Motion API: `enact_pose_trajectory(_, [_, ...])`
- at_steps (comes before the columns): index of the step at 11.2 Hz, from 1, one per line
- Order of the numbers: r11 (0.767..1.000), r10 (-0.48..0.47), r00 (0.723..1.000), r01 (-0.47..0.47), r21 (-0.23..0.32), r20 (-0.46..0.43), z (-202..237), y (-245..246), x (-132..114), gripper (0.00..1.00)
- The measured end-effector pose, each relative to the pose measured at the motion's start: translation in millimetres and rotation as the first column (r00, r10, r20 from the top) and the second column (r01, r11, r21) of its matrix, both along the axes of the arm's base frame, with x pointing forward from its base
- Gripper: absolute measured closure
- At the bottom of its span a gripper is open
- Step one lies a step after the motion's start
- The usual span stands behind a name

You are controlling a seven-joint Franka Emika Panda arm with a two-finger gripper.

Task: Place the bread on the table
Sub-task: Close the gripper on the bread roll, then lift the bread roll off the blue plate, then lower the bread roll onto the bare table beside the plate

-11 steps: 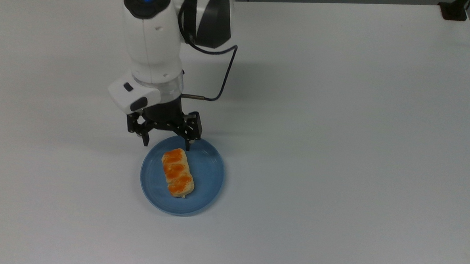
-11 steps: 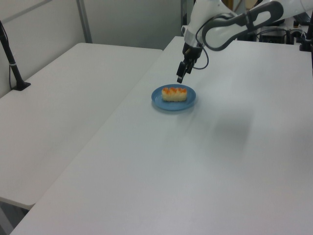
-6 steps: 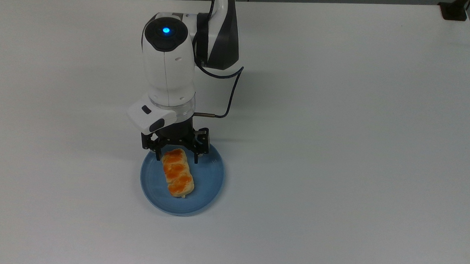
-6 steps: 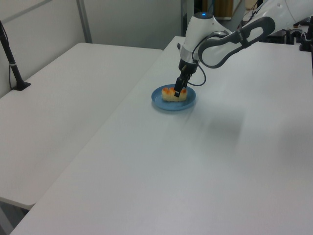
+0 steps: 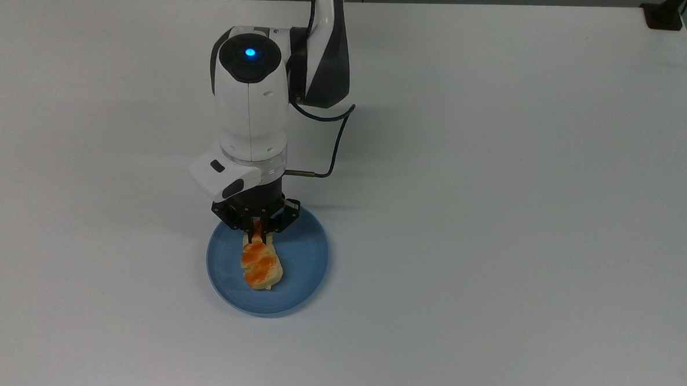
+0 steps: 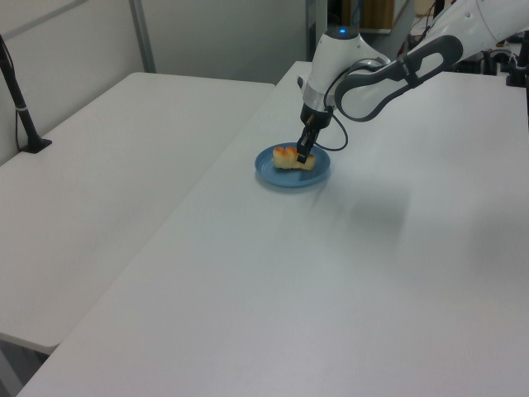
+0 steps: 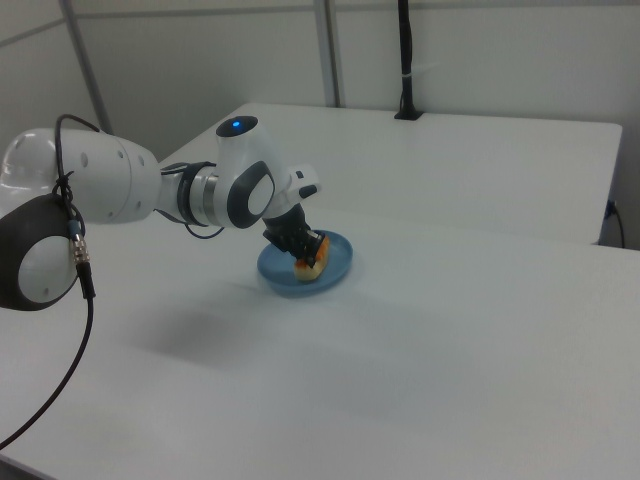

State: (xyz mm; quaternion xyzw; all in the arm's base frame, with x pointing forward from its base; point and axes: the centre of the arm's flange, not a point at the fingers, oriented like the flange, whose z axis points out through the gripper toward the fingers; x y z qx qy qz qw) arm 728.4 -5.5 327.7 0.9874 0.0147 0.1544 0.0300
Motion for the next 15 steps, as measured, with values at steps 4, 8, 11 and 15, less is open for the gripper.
enact_pose_trajectory(4, [1.0,-0.007,0.999,0.007,-0.02,-0.042,63,-4,-16,0.85])
enact_pose_trajectory(8, [0.992,0.077,0.932,-0.106,-0.062,-0.354,134,-7,-112,0.89])
enact_pose_trajectory(11, [0.986,0.121,0.871,-0.16,-0.043,-0.477,108,8,-139,0.89])
enact_pose_trajectory(15, [0.997,0.02,0.9,-0.048,-0.054,-0.435,54,25,-144,0.89])
